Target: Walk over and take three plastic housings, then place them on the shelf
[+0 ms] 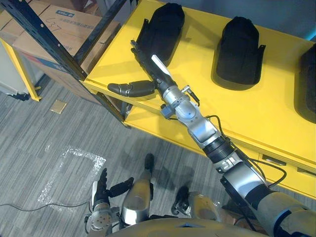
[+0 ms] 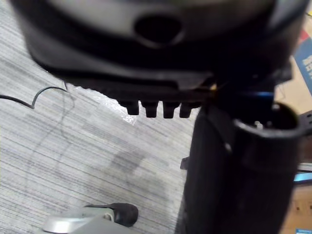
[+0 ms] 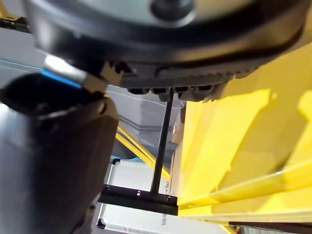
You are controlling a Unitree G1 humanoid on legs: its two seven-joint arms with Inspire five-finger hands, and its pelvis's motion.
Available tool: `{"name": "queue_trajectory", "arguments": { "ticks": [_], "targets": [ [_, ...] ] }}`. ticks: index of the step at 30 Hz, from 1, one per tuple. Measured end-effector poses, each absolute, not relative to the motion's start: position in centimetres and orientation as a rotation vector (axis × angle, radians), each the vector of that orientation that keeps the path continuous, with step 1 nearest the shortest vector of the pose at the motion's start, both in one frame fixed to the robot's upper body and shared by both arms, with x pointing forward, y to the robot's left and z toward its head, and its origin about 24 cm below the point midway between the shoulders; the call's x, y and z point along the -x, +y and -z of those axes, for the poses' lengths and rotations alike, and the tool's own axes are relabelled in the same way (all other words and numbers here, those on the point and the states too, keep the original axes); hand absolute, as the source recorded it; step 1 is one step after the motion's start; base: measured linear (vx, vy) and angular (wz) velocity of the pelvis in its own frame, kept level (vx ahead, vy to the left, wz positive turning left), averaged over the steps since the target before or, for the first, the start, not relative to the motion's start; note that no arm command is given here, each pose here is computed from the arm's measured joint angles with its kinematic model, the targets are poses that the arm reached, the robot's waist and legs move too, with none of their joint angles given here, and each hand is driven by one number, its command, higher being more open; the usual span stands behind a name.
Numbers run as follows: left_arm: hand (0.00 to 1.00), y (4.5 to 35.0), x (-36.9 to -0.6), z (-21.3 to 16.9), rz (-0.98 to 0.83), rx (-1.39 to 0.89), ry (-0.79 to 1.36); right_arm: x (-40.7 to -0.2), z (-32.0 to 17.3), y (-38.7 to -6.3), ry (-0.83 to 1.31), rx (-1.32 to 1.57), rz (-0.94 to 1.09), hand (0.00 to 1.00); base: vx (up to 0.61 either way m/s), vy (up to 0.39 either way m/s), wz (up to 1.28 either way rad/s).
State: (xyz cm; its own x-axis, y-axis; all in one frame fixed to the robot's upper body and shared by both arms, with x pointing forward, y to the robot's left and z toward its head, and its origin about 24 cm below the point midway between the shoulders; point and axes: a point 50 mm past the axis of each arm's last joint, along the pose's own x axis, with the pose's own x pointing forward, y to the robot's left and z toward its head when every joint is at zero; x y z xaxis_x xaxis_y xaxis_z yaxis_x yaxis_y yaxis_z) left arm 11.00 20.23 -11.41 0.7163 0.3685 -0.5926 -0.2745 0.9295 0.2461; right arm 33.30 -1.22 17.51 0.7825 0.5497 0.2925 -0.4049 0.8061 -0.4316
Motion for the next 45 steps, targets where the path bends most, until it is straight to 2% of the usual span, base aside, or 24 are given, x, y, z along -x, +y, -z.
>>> {"name": "queue_trajectory", "arguments": {
  "ticks": [10, 14, 16, 20, 24, 28, 30, 31, 32, 35, 38, 41, 45],
  "targets": [
    [1.00, 20.0, -11.0, 11.4, -0.350, -0.144, 0.686, -33.0, -17.7, -0.8, -0.446, 0.355, -0.570, 1.00, 0.00, -0.004, 0.00],
    [1.00, 20.1, -10.7, 11.6, -0.350, -0.150, 0.697, -31.6, -18.2, 0.7, -0.471, 0.324, -0.705, 1.00, 0.04, -0.006, -0.24],
    [1.00, 20.4, -10.5, 11.7, -0.355, -0.160, 0.696, -29.4, -19.5, 2.1, -0.546, 0.293, -0.831, 1.00, 0.07, -0.010, -0.43],
    [1.00, 21.0, -10.2, 11.9, -0.335, -0.224, 0.707, -27.4, -20.7, 2.8, -0.614, 0.246, -0.925, 1.00, 0.07, -0.019, -0.33],
    [1.00, 21.4, -9.6, 12.4, -0.295, -0.272, 0.745, -28.0, -20.3, 1.7, -0.574, 0.194, -0.849, 1.00, 0.00, 0.000, -0.41],
    [1.00, 21.7, -9.7, 12.9, -0.268, -0.286, 0.780, -29.3, -19.1, -3.9, -0.511, 0.104, -0.566, 1.00, -0.06, 0.035, -0.50],
    [1.00, 21.9, -9.5, 13.2, -0.275, -0.267, 0.805, -29.0, -18.6, -9.2, -0.502, 0.025, -0.355, 1.00, -0.04, 0.066, -0.73],
    [1.00, 22.1, -9.4, 13.4, -0.285, -0.256, 0.820, -28.3, -18.1, -13.0, -0.508, -0.004, -0.211, 1.00, -0.03, 0.064, -0.67],
    [1.00, 22.2, -9.2, 13.5, -0.295, -0.250, 0.831, -27.8, -17.9, -14.9, -0.508, -0.018, -0.144, 1.00, -0.02, 0.064, -0.75],
    [1.00, 22.7, -7.7, 14.0, -0.367, -0.203, 0.883, -23.2, -14.9, -24.6, -0.438, -0.025, 0.188, 1.00, 0.02, 0.045, -0.71],
    [1.00, 23.2, -6.6, 14.1, -0.452, -0.154, 0.903, -18.3, -11.5, -29.8, -0.272, 0.052, 0.415, 1.00, 0.07, 0.005, -0.64],
    [1.00, 22.9, -7.0, 14.0, -0.477, -0.118, 0.880, -14.2, -6.8, -31.7, -0.061, 0.043, 0.509, 1.00, 0.01, -0.018, -0.43],
    [1.00, 22.3, -6.9, 14.2, -0.486, -0.092, 0.886, -11.6, -1.0, -29.8, 0.112, -0.096, 0.556, 1.00, -0.02, -0.017, -0.06]
  ]
}}
